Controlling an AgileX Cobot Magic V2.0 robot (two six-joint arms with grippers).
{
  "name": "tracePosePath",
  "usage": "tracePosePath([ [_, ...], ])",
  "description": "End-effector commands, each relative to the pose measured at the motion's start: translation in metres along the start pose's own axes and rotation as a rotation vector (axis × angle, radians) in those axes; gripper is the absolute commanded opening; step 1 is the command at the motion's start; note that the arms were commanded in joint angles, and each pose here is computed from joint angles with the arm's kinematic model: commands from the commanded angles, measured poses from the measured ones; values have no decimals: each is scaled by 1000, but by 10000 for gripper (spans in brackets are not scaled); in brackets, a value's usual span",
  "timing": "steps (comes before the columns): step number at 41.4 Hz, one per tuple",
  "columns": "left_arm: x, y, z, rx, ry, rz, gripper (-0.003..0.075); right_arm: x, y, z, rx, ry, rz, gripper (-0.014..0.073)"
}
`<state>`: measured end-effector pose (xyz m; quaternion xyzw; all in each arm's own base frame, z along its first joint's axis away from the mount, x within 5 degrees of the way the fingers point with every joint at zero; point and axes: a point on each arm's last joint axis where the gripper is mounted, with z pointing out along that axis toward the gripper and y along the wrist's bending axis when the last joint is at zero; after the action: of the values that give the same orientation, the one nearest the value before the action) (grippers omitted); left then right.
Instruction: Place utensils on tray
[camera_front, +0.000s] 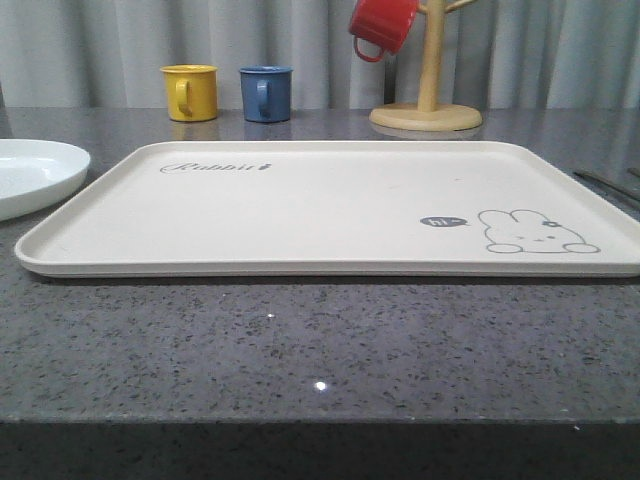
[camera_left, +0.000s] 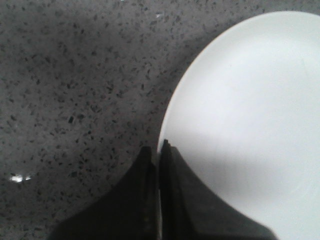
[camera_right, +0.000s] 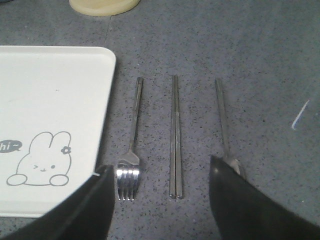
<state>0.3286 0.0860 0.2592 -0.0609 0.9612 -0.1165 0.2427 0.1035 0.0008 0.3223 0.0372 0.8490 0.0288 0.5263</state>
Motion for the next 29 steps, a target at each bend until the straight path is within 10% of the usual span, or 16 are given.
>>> tracePosePath([
  [1, -18, -17, -39, 23, -125, 30, -20, -15, 0, -3, 6, -90, -15, 448],
  [29, -7, -200, -18, 331, -38, 481, -20, -15, 0, -3, 6, -90, -15, 448],
])
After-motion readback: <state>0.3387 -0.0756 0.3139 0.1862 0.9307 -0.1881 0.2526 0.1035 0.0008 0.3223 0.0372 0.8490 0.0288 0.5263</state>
